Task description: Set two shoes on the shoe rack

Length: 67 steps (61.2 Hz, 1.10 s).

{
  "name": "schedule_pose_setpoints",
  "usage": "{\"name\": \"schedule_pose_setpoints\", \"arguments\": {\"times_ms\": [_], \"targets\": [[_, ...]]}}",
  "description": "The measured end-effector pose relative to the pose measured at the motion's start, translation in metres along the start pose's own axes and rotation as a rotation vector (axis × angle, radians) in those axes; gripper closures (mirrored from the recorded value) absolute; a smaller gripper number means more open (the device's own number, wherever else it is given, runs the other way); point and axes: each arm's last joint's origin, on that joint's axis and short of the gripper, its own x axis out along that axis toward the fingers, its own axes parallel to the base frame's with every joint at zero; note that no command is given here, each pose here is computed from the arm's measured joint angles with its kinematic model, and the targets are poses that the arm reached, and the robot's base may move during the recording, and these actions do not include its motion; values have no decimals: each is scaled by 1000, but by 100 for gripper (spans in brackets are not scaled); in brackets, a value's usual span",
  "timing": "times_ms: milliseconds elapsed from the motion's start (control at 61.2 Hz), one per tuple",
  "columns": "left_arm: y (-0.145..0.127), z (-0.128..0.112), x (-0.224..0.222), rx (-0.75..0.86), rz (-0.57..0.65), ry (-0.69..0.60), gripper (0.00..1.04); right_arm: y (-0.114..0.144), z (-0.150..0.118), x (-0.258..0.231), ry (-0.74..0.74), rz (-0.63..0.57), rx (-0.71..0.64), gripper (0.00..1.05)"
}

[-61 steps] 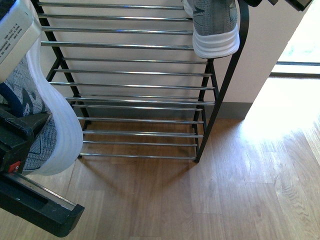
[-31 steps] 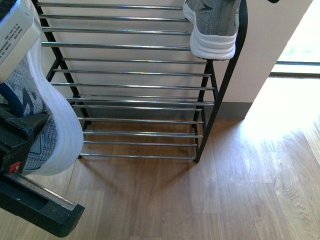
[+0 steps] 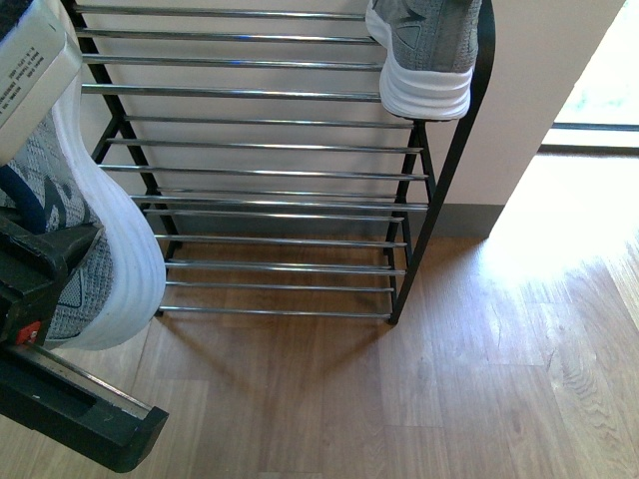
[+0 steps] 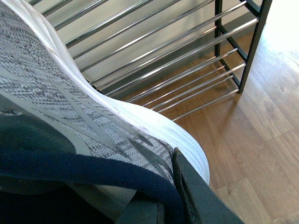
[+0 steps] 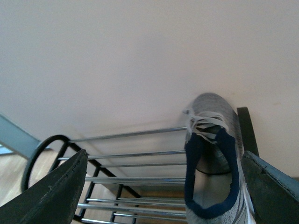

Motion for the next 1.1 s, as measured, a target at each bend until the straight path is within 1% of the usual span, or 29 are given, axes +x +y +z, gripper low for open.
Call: {"name": "schedule_pose_setpoints", "arguments": {"times_ms": [49,163,261,343,425,490,556,637,735,768,817,866,899,981,1062,1079,1095], "targets": [[0,0,0,0,0,0,103,0,0,-18,-12,47,-26,9],[0,0,0,0,0,0,103,-5,-6,-52,-51,102,-99,9],[0,0,0,0,0,0,103,-14,-18,-79,-98,113,-163,9],[0,0,0,0,0,0,103,-23,-31,-99,-114,109,-188,9],[0,0,0,0,0,0,103,-35,-46,-117,-131,93,-203,9],[0,0,0,0,0,0,103,-51,-61,-134,-172,38,-206,9],[0,0,0,0,1,0,103,-63,-70,-141,-210,-14,-189,9],[0,0,0,0,-1,0,103,-71,-76,-144,-219,-51,-182,9],[0,0,0,0,0,0,103,-71,-77,-144,-215,-52,-179,9],[0,0,0,0,0,0,103,-71,-77,-145,-205,-59,-202,12],[0,0,0,0,0,0,103,-73,-79,-147,-154,-81,-265,20],[0,0,0,0,0,0,103,-76,-81,-150,-131,-89,-303,27],[0,0,0,0,0,0,103,-79,-83,-154,-125,-92,-333,34],[0,0,0,0,-1,0,103,-82,-85,-160,-126,-97,-360,47],[0,0,0,0,0,0,103,-86,-88,-167,-129,-98,-373,64],[0,0,0,0,0,0,103,-87,-88,-168,-128,-98,-375,66],[0,0,0,0,0,0,103,-88,-90,-170,-127,-98,-377,71]]}}
